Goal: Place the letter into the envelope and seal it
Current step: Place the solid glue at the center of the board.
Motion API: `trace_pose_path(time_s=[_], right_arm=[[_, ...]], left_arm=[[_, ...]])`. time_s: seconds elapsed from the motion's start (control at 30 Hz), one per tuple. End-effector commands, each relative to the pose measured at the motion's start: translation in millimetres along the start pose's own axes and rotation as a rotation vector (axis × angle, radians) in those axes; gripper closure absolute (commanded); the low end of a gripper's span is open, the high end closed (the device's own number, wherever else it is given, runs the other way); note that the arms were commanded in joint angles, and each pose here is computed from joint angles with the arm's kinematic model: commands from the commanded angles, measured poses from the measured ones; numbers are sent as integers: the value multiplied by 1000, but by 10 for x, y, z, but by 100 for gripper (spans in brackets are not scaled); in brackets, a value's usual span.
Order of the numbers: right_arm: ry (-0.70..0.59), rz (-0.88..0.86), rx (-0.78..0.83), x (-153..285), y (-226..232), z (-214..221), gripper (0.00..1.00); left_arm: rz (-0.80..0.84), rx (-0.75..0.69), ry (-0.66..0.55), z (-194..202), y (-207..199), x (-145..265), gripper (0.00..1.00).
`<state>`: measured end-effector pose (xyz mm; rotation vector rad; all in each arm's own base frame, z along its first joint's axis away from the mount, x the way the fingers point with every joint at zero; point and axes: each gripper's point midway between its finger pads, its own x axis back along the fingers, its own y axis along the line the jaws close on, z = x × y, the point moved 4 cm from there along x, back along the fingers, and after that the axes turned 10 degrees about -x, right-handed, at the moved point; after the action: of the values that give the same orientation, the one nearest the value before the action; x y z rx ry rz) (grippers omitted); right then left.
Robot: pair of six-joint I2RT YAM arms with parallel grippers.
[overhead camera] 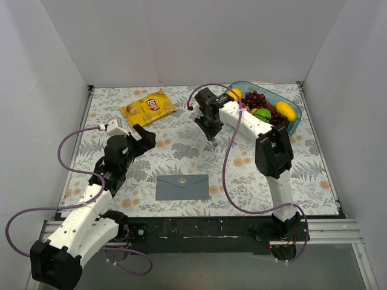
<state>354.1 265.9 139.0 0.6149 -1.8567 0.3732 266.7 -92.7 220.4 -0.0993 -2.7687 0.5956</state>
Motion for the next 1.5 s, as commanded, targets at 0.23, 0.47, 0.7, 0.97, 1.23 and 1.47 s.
trace_pose_path(time_s=[0.23, 0.47, 0.7, 0.97, 1.23, 1.47], right_arm=[[176, -12, 30, -420, -28, 222, 82], [189, -27, 7, -577, -46, 306, 73], [218, -67, 0, -708, -10, 424, 57], [220, -51, -5, -768, -31, 440, 37], [-3, -27, -84, -677, -110, 145, 33], [-379, -74, -140, -271, -82, -271, 24]], left_arm=[[10, -43, 19, -109, -67, -15, 2], [13, -56, 29, -110, -76, -29, 2], [-24, -60, 61, -80, -39, -78, 2], [-48, -65, 70, -66, -11, -94, 2], [-89, -50, 37, -165, 15, -71, 2], [-96, -48, 14, -232, 13, -36, 2]])
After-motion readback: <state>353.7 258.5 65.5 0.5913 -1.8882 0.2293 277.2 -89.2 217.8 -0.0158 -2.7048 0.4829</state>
